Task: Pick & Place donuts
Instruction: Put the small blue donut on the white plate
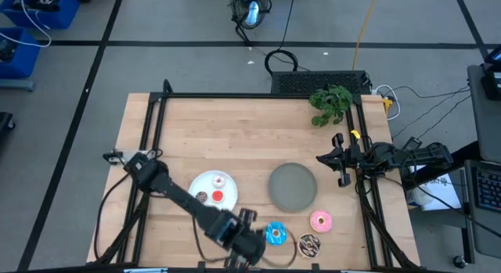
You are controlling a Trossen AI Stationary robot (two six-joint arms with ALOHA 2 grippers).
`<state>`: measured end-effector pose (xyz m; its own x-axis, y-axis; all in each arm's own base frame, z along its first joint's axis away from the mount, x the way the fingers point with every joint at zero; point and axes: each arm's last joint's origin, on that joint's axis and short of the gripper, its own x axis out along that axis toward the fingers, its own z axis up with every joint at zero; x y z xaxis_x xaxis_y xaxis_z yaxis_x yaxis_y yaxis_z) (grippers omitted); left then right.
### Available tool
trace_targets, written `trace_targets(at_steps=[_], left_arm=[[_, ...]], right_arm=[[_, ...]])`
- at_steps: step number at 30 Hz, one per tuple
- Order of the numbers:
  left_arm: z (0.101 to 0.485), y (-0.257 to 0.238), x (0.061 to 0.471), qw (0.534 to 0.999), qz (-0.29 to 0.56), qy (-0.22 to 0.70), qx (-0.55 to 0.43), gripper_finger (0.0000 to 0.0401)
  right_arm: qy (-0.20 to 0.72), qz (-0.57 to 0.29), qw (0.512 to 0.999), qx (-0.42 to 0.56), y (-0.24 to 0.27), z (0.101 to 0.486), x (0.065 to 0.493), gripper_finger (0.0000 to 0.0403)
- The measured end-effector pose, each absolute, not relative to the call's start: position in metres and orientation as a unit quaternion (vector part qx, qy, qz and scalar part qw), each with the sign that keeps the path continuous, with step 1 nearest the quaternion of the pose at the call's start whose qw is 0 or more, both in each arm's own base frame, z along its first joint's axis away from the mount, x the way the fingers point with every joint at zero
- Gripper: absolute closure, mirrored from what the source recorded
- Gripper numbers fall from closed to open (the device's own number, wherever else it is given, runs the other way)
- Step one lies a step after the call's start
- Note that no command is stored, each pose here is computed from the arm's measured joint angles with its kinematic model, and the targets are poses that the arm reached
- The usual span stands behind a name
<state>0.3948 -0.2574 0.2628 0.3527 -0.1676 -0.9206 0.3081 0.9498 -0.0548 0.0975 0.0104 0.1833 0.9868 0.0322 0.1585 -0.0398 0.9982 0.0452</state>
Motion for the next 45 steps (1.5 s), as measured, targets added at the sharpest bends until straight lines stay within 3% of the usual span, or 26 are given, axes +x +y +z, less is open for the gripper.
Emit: trace_targets(at_steps=[3,9,28,34,45], left_arm=[[0.257,-0.272,0.395,0.819,-0.158,0.545,0.080,0.0399],[0.253,-0.266,0.398,0.820,-0.100,0.563,0.014,0.0396],[0.232,-0.275,0.388,0.795,-0.119,0.595,0.016,0.0390],[0.234,-0.277,0.392,0.810,-0.132,0.571,0.026,0.0333],[0.230,-0.280,0.397,0.823,-0.133,0.551,0.035,0.0179]], right_arm=[[-0.079,0.018,0.996,0.024,0.010,0.183,0.098,0.0403],[-0.081,0.018,0.996,0.024,0.010,0.184,0.097,0.0403],[-0.081,0.019,0.996,0.030,0.010,0.184,0.097,0.0403],[-0.081,0.019,0.996,0.030,0.010,0.184,0.097,0.0403],[-0.080,0.019,0.996,0.030,0.010,0.184,0.097,0.0403]])
